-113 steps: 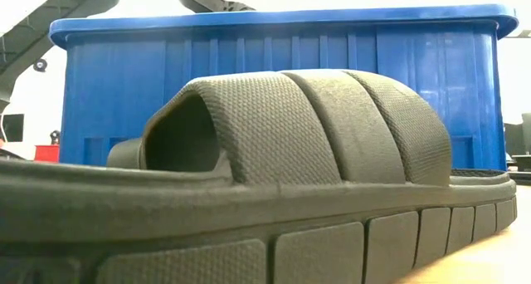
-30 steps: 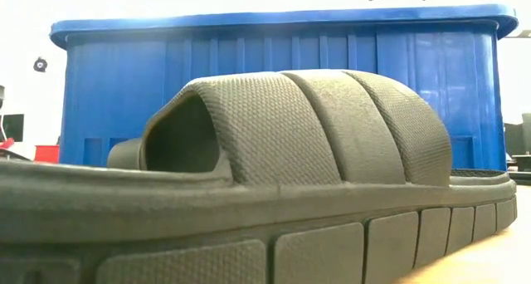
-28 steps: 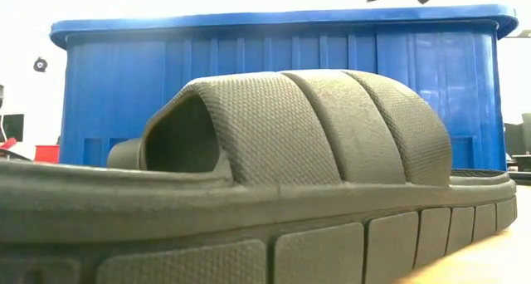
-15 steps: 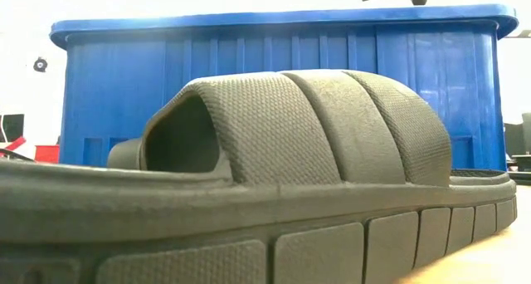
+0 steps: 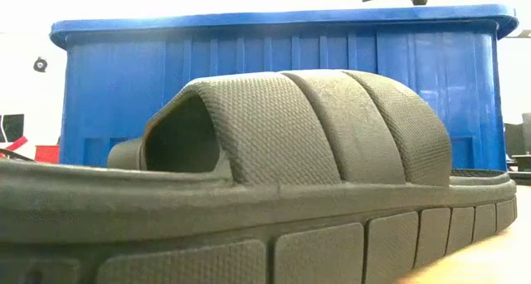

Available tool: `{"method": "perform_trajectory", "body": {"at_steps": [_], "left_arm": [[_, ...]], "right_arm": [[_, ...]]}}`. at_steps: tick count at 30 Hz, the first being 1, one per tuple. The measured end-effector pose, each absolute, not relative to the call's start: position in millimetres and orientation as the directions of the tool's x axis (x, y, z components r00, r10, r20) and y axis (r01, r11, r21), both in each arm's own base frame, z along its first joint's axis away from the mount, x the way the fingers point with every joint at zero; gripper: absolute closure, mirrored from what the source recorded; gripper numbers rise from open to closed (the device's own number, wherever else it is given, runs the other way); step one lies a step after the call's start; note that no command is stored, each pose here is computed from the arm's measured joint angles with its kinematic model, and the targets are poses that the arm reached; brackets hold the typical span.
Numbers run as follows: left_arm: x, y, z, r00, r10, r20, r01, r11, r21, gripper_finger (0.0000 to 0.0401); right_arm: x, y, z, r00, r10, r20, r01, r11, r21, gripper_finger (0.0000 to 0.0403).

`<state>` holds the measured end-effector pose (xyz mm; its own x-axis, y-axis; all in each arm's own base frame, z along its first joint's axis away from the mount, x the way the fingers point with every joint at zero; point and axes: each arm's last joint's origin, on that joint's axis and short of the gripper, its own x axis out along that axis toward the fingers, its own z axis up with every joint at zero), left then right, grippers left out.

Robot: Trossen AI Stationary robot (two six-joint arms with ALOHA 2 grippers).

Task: Pick and place slides into bin
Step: Put the black slide into the blue bin

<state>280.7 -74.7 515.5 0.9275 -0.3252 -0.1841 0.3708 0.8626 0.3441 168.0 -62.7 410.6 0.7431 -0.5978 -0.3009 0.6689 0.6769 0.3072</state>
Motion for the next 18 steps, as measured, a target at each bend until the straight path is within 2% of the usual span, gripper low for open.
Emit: {"method": "perform_trajectory", "body": {"at_steps": [12, 18], "left_arm": [[282, -81, 499, 0.899, -0.317, -0.301, 0.366, 0.923, 0.121, 0.0063], [282, -80, 487, 0.882, -0.261, -0.392, 0.226, 0.965, -0.135, 0.0063]], "right_arm": [[168, -63, 410, 0.742, -0.598, -0.302, 0.670, 0.677, 0.306, 0.0346], [170, -63, 409, 0.741, -0.596, -0.310, 0.671, 0.673, 0.310, 0.0346]]}}
